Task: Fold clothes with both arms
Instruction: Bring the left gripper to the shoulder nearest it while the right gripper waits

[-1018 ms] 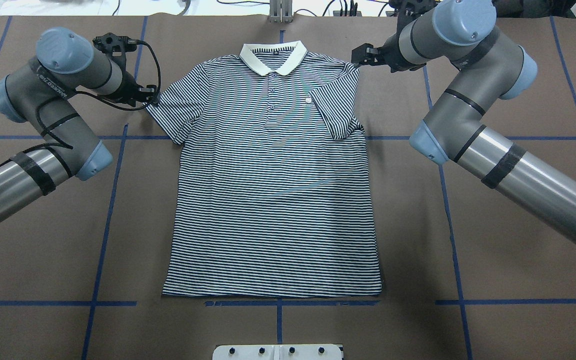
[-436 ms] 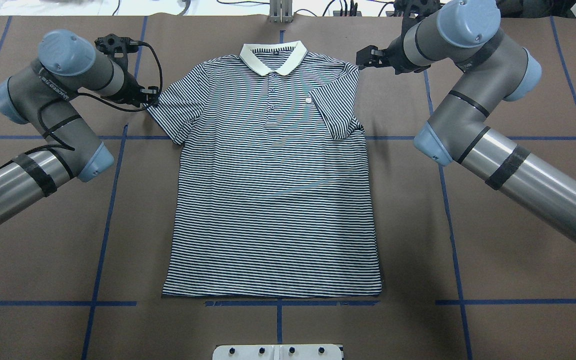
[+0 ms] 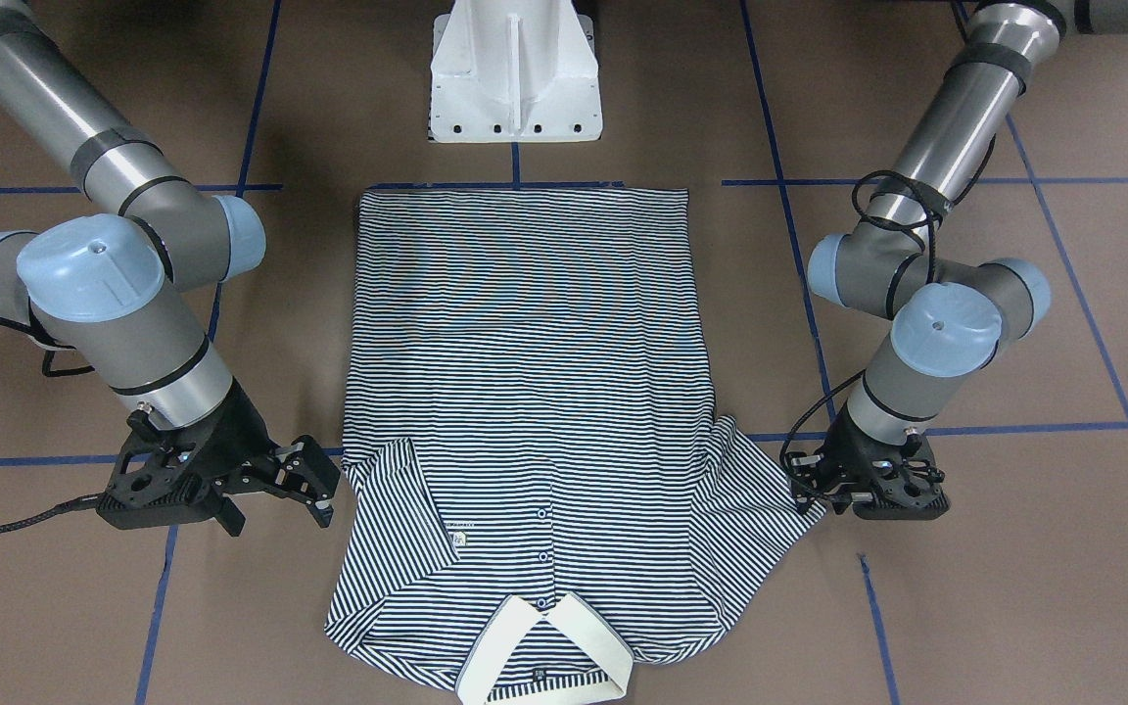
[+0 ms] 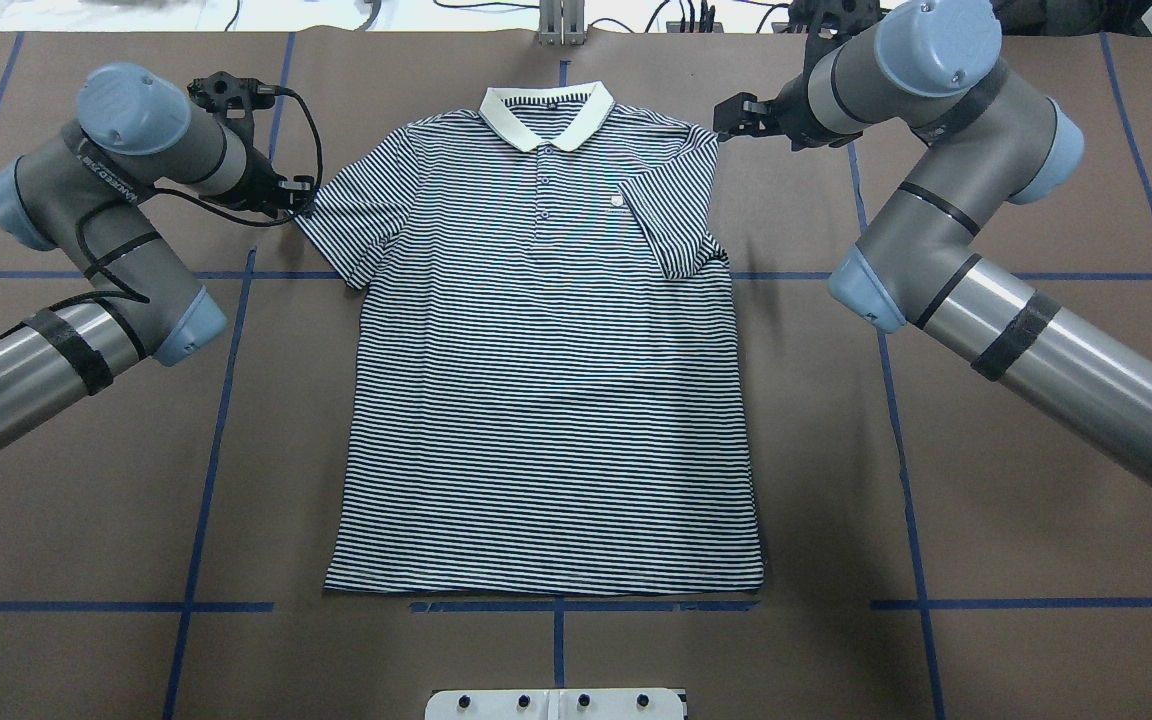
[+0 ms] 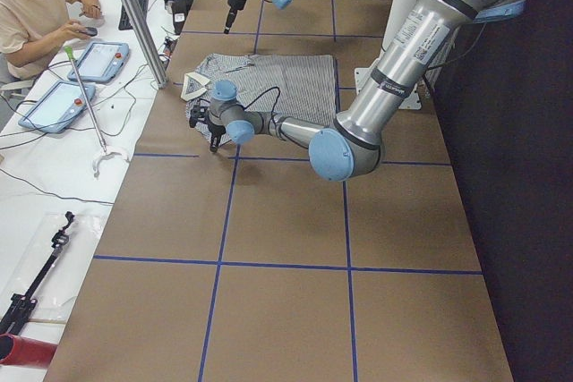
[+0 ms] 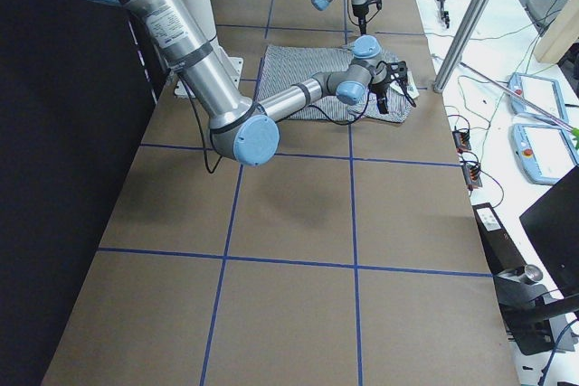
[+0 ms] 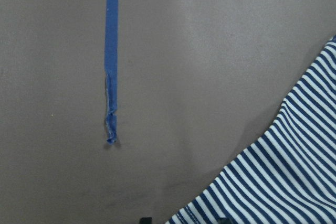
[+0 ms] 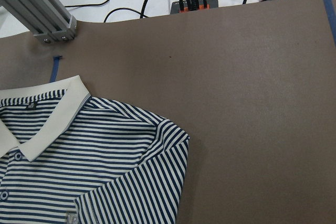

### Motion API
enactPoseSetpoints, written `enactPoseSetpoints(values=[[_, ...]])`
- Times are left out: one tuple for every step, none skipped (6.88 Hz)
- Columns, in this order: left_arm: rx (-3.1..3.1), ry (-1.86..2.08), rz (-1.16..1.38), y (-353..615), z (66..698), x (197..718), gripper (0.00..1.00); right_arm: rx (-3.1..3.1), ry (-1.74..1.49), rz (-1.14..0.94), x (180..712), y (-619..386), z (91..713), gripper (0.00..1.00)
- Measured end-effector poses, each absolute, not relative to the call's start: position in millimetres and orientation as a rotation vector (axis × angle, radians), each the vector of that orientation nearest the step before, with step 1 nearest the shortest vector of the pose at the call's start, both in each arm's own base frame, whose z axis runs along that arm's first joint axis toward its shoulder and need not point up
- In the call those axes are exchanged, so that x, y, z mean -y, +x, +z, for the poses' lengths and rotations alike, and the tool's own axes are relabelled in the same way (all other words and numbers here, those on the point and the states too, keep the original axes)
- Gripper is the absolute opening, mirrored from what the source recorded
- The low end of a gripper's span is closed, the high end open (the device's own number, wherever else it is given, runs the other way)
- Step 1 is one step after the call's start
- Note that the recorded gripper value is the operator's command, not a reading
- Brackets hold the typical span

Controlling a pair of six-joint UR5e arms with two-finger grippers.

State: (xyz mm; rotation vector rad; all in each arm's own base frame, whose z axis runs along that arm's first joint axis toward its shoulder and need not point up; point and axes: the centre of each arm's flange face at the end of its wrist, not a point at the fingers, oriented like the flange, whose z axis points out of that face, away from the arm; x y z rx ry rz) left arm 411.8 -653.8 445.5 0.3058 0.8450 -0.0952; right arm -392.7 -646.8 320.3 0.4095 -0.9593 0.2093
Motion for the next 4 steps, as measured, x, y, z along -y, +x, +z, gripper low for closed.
enactPoseSetpoints(values=[[-0.844, 0.305, -0.095, 412, 446, 654, 0.0, 0.96, 0.409, 0.21, 647, -393, 320, 1.0], [-0.845, 0.304, -0.096, 412, 445, 654, 0.0, 0.959, 0.41, 0.21, 647, -393, 320, 1.0], [-0.849, 0.306, -0.096, 413, 442, 654, 0.0, 0.959, 0.409, 0.21, 647, -393, 320, 1.0], [-0.861, 0.315, -0.094, 413, 433, 655, 0.0, 0.958, 0.409, 0.209, 647, -394, 321, 1.0]])
